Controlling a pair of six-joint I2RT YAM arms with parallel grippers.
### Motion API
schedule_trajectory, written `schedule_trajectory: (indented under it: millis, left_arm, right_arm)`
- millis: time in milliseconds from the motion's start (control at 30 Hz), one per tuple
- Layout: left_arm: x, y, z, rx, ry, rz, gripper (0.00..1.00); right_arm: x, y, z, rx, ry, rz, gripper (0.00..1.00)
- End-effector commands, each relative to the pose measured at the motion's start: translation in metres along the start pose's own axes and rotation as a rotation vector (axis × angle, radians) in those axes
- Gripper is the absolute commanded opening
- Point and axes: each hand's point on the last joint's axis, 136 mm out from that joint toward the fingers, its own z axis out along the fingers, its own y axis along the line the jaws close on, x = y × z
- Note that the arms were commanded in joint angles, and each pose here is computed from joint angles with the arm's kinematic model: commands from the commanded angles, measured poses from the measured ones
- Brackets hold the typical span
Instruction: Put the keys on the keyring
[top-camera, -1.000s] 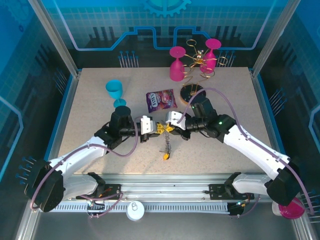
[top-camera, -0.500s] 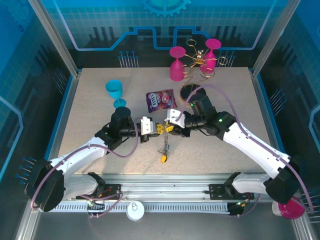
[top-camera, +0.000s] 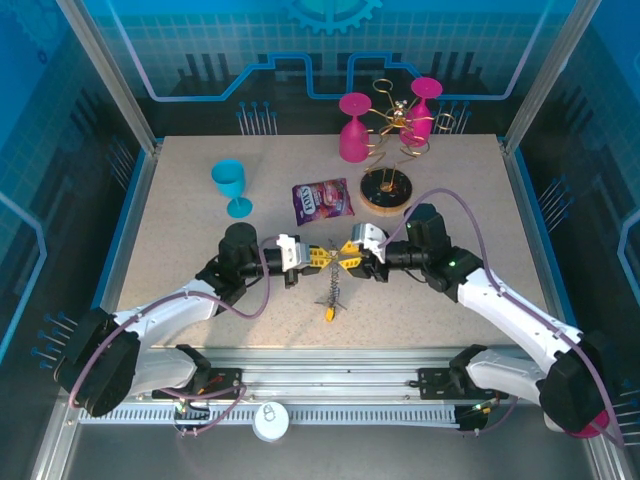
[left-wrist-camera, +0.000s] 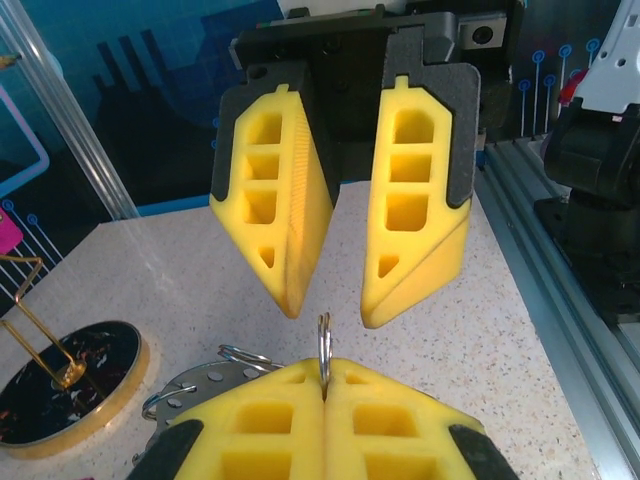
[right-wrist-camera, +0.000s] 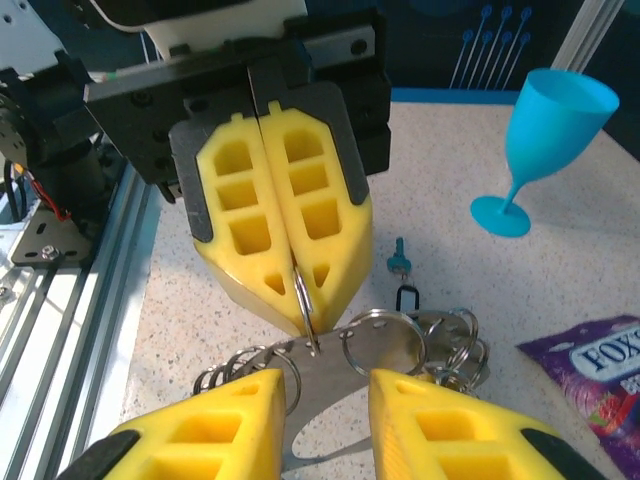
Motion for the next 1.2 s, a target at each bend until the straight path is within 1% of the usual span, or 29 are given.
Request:
schedule_trajectory:
  millis: [0,200,400,633,700,833,867,933,1000,1033,1167]
  left_arm:
    - [-0.014,-0.006,-0.001,0.034,-0.062,0.037,0.0]
    - [-0.016,-0.008,-0.001,0.045,-0.072,0.034,0.0]
    - [-0.015,-0.008,0.0,0.045,-0.071,0.032,0.0]
    - [-0.017,-0.008,0.0,0.05,-0.079,0.023,0.0]
    - [-0.017,-0.008,0.0,0.053,-0.081,0.022,0.0]
    - [-0.018,-0.009,0.0,0.056,-0.083,0.018,0.0]
    - [-0.018,-0.008,0.0,0.054,-0.082,0.018,0.01]
    - [-0.017,-0.008,0.0,0.048,-0.076,0.023,0.08]
    - [-0.014,-0.006,-0.001,0.035,-0.054,0.037,0.11]
    - [-0.012,-0.006,-0.001,0.029,-0.038,0.045,0.12]
    - [-0.007,-0.005,-0.002,0.024,0.005,0.062,0.14]
  right_arm:
    - [-0.016,0.002,-0.005,-0.015,-0.072,-0.037,0.28]
    - [-0.019,0.002,-0.001,-0.043,-0.084,-0.03,0.26]
    - [-0.02,0.004,0.003,-0.078,-0.097,-0.027,0.2]
    - [-0.022,0.006,0.008,-0.098,-0.108,-0.039,0.18]
    - [-0.023,0.007,0.01,-0.108,-0.107,-0.046,0.15]
    - [-0.026,0.007,0.013,-0.112,-0.1,-0.059,0.0]
    - [-0.027,0.006,0.013,-0.106,-0.096,-0.063,0.0]
    - [-0.027,0.005,0.011,-0.09,-0.074,-0.067,0.0]
    - [-0.02,0.005,0.011,-0.081,-0.027,-0.062,0.0]
    - [-0.025,0.002,0.009,-0.068,-0.008,-0.078,0.0]
    - [-0.009,0.005,0.01,-0.069,0.159,-0.073,0.0]
